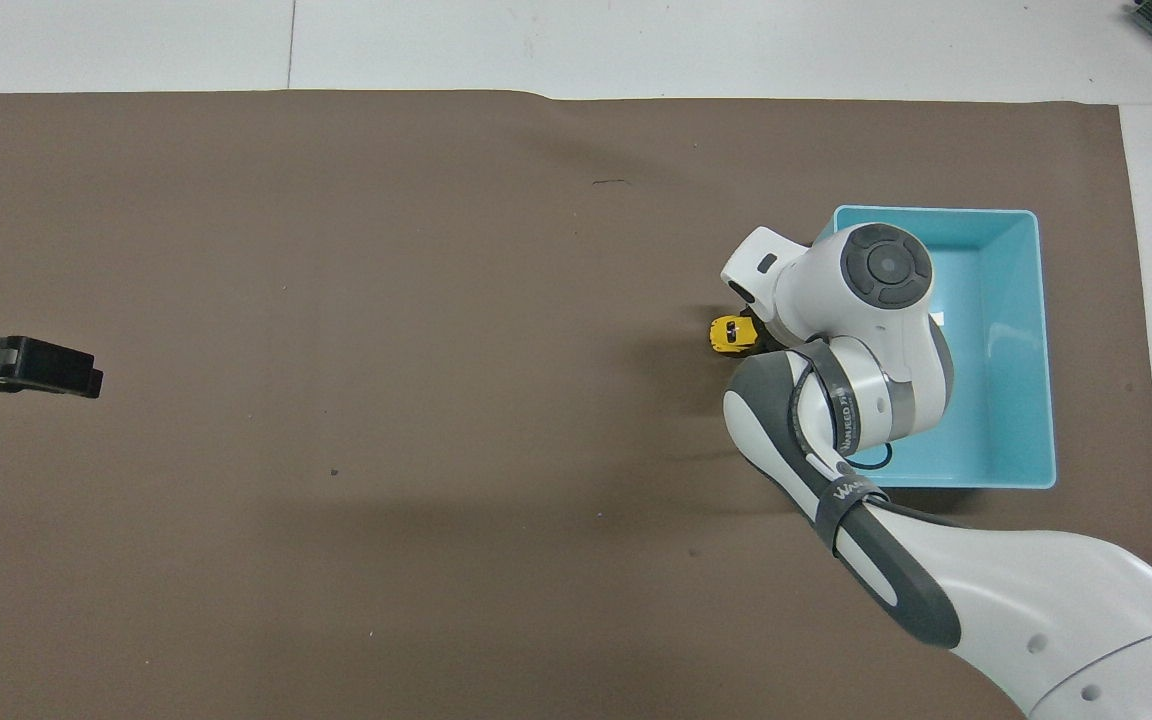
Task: Wind up and store yellow beetle car
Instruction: 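Grasp the yellow car beside the box with the right gripper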
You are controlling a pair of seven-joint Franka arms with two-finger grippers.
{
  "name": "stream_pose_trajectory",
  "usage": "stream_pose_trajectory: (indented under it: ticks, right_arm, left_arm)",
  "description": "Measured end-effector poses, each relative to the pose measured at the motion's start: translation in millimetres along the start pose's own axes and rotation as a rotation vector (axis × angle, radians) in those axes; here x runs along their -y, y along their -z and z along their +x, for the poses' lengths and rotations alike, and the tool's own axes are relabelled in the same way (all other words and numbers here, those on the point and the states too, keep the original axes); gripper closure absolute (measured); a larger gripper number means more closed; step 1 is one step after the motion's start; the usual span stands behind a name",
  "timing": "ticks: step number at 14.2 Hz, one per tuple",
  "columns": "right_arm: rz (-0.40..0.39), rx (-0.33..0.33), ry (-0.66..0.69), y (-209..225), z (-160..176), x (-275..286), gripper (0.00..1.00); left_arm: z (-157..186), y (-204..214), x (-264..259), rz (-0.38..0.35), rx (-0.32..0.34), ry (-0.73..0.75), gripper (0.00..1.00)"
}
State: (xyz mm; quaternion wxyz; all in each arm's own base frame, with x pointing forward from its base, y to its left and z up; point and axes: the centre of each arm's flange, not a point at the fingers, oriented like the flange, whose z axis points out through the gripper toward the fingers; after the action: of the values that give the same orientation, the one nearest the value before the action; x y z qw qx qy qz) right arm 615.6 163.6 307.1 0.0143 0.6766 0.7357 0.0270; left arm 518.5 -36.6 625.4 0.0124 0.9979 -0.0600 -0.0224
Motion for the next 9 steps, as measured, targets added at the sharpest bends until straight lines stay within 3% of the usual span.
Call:
stream_pose_trajectory:
  ticks: [9]
  right_arm:
    - [-0.013,-0.012,-0.043,32,12,-15,0.55]
  left_arm:
    - [0,0,0,0.000,0.000,0.000,0.00]
